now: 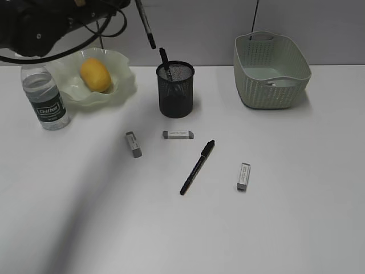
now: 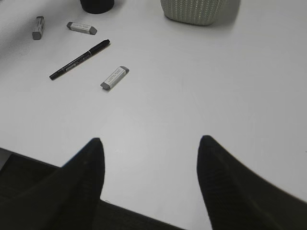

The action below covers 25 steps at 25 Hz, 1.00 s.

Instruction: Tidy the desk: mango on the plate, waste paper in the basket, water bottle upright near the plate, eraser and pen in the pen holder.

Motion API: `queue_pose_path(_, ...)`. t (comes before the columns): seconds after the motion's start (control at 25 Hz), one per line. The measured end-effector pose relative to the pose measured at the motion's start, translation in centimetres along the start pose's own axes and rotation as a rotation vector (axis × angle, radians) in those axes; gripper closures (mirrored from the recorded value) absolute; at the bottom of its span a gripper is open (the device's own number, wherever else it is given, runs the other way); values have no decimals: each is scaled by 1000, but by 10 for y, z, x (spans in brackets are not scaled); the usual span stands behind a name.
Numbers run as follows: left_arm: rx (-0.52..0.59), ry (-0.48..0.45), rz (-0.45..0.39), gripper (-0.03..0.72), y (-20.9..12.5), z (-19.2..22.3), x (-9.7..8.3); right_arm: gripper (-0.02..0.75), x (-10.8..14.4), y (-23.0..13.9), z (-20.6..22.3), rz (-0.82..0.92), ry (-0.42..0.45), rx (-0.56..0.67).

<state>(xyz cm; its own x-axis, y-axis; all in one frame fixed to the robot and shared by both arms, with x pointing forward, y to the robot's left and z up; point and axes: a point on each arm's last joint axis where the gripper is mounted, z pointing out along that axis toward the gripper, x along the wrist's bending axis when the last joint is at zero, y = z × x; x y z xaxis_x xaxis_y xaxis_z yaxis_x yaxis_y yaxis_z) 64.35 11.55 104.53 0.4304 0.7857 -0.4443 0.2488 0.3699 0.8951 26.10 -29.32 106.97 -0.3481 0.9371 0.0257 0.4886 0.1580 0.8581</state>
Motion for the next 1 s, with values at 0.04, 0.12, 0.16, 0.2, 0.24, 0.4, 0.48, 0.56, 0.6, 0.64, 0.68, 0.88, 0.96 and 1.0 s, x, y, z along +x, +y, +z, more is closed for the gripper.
queue_pose_path(0.04,5,-8,7,554,-4,5,0,253,0,0,0,0,0,0)
queue_pose_path(0.12,17,-31,35,553,-12,17,-2,253,0,0,0,0,0,-1)
queue_pose_path(0.16,26,-45,53,552,-16,22,-4,253,0,0,0,0,0,-1)
queue_pose_path(0.2,33,-52,66,552,-21,28,-3,253,0,0,0,0,0,-1)
queue_pose_path(0.24,40,-58,75,551,-25,33,-2,253,0,0,0,0,0,-1)
queue_pose_path(0.4,72,-58,85,549,-46,48,6,253,0,0,0,0,0,-1)
queue_pose_path(0.48,90,-53,96,548,-55,51,11,253,0,0,0,0,0,-1)
queue_pose_path(0.56,110,-49,118,545,-64,54,15,253,0,0,0,0,0,-1)
queue_pose_path(0.6,118,-49,132,541,-67,54,17,253,0,0,0,0,0,-1)
queue_pose_path(0.64,128,-54,149,535,-71,55,17,253,0,0,0,0,0,-1)
queue_pose_path(0.68,135,-57,158,526,-73,55,18,253,0,0,0,0,0,-1)
queue_pose_path(0.88,156,-85,217,370,-76,55,17,253,0,0,0,0,0,-1)
queue_pose_path(0.96,159,-88,225,327,-77,55,16,253,0,0,0,0,0,-1)
queue_pose_path(1.0,159,-89,226,316,-77,55,16,253,0,0,0,0,0,-1)
